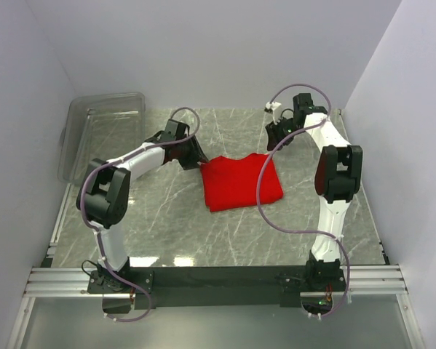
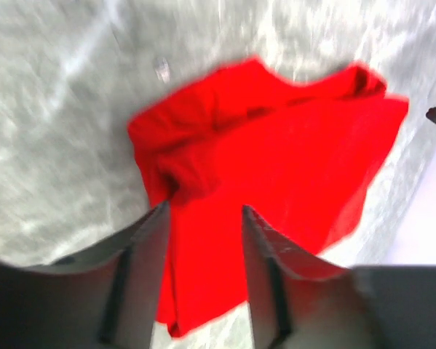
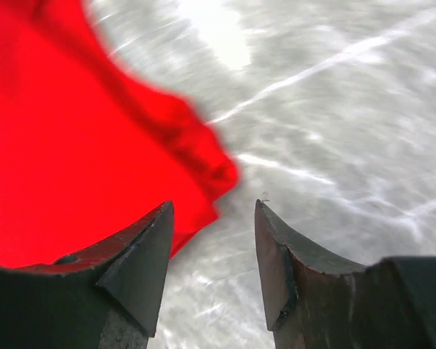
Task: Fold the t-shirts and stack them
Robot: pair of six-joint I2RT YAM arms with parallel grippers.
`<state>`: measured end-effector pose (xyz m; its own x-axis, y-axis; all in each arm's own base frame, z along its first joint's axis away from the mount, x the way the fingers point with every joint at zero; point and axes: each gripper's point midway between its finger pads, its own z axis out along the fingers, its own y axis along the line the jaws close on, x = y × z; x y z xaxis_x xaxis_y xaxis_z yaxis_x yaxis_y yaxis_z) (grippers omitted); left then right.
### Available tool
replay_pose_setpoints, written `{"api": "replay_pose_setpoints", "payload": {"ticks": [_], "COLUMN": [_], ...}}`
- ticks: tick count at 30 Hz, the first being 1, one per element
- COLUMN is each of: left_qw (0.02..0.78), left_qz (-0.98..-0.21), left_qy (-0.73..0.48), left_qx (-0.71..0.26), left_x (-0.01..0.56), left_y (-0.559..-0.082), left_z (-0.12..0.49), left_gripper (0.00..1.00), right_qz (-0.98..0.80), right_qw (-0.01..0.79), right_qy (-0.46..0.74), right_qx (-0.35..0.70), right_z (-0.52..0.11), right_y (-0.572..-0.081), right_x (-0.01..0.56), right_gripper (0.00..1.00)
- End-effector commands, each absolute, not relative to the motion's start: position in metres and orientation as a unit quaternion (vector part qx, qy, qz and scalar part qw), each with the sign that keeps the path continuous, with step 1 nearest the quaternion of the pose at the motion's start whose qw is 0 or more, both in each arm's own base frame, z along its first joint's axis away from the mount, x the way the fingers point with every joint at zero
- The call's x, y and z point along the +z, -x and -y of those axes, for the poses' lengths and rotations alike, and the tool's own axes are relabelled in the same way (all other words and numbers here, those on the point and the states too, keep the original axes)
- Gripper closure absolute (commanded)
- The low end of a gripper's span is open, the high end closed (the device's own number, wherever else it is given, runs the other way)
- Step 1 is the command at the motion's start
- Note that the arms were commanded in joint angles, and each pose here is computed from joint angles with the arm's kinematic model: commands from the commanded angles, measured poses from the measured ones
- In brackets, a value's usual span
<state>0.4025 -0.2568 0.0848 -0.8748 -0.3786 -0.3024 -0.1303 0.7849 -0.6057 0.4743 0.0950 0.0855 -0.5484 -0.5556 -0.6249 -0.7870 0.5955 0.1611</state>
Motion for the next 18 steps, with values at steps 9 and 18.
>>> {"api": "replay_pose_setpoints", "payload": {"ticks": [9,18], "left_qw": [0.368,0.279], "left_qz": [-0.861,-0.86], "left_qy": [0.148,0.056], "left_qx": [-0.319,-0.423], "left_x": [0.174,0.155], "left_y": [-0.434,-0.399], "left_z": [0.239,0.288], "left_gripper": [0.45,0.74], "right_qz": [-0.832,-0.827], "right_qw": [0.353,0.261], "right_qy": [0.342,0.391], "right_qx": [0.259,0.309], "right_z": [-0.116,-0.138], "right_y": [-0.477,-0.425], "right_x": [0.155,0.12], "right_gripper": [0.62,0.97]}}
